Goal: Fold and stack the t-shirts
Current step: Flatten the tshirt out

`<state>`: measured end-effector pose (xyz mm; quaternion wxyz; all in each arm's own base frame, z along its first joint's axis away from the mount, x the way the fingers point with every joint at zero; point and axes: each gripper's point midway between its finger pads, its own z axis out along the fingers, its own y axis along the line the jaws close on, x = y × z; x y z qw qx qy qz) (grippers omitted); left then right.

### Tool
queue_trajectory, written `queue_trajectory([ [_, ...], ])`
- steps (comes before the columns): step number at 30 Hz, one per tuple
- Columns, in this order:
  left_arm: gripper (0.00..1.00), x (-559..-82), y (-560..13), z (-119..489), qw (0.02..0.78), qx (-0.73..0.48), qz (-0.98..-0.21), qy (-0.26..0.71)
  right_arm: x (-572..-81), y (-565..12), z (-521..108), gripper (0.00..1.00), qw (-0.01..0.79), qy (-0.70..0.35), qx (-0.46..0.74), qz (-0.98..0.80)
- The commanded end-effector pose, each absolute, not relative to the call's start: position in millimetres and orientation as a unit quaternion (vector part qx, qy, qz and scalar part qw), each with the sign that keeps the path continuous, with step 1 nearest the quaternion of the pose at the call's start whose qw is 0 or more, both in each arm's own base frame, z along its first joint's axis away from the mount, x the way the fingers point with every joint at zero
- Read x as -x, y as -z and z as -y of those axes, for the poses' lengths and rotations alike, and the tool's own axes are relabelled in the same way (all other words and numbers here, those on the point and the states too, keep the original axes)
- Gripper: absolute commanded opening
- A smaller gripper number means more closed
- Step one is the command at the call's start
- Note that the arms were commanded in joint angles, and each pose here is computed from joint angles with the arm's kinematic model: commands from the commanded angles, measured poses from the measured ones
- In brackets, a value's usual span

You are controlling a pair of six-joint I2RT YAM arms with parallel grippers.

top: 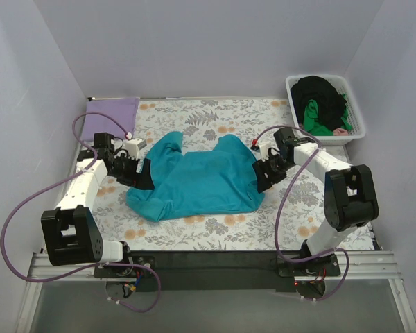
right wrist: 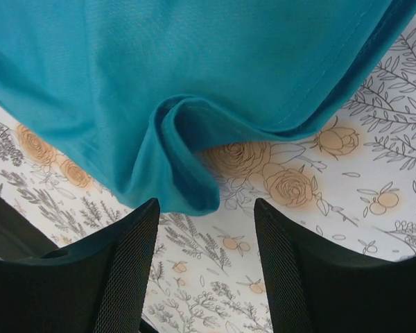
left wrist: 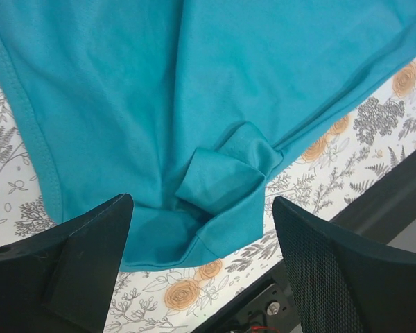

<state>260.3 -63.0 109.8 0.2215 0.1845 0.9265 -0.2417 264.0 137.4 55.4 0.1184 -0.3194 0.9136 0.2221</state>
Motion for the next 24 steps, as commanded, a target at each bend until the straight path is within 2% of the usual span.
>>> queue_trajectory([
  [1,0.82,-247,-114,71,0.211,-0.21,-0.916,0.27,-271,-42,-143,0.65,0.12,-0.232,0.318,-0.911],
  [3,0.81,-243,-107,72,0.196,-0.22,-0.917,0.268,-263,-31,-142,0.65,0.103,-0.234,0.316,-0.913],
  [5,0.81,-242,-103,71,0.191,-0.229,-0.918,0.261,-257,-28,-142,0.61,0.094,-0.242,0.315,-0.913],
  [6,0.81,-239,-100,74,0.185,-0.24,-0.916,0.261,-255,-28,-144,0.57,0.091,-0.249,0.314,-0.912],
  [7,0.81,-238,-98,76,0.179,-0.247,-0.916,0.259,-253,-28,-145,0.48,0.089,-0.252,0.313,-0.911],
  [11,0.78,-235,-92,78,0.164,-0.248,-0.92,0.256,-246,-32,-146,0.28,0.082,-0.264,0.308,-0.91],
  [13,0.78,-238,-94,78,0.173,-0.242,-0.921,0.253,-243,-40,-147,0.19,0.086,-0.268,0.306,-0.909],
  [16,0.77,-241,-98,79,0.181,-0.233,-0.922,0.251,-238,-49,-145,0.15,0.089,-0.272,0.302,-0.909],
  [18,0.77,-248,-101,78,0.192,-0.228,-0.922,0.246,-232,-56,-144,0.15,0.085,-0.278,0.298,-0.909],
  [21,0.77,-256,-105,78,0.2,-0.222,-0.922,0.245,-226,-60,-140,0.39,0.079,-0.283,0.292,-0.91],
  [22,0.77,-262,-104,78,0.204,-0.221,-0.922,0.243,-223,-59,-138,0.36,0.075,-0.283,0.291,-0.911],
  [24,0.78,-272,-102,77,0.209,-0.208,-0.926,0.237,-221,-56,-135,0.1,0.073,-0.276,0.292,-0.913],
])
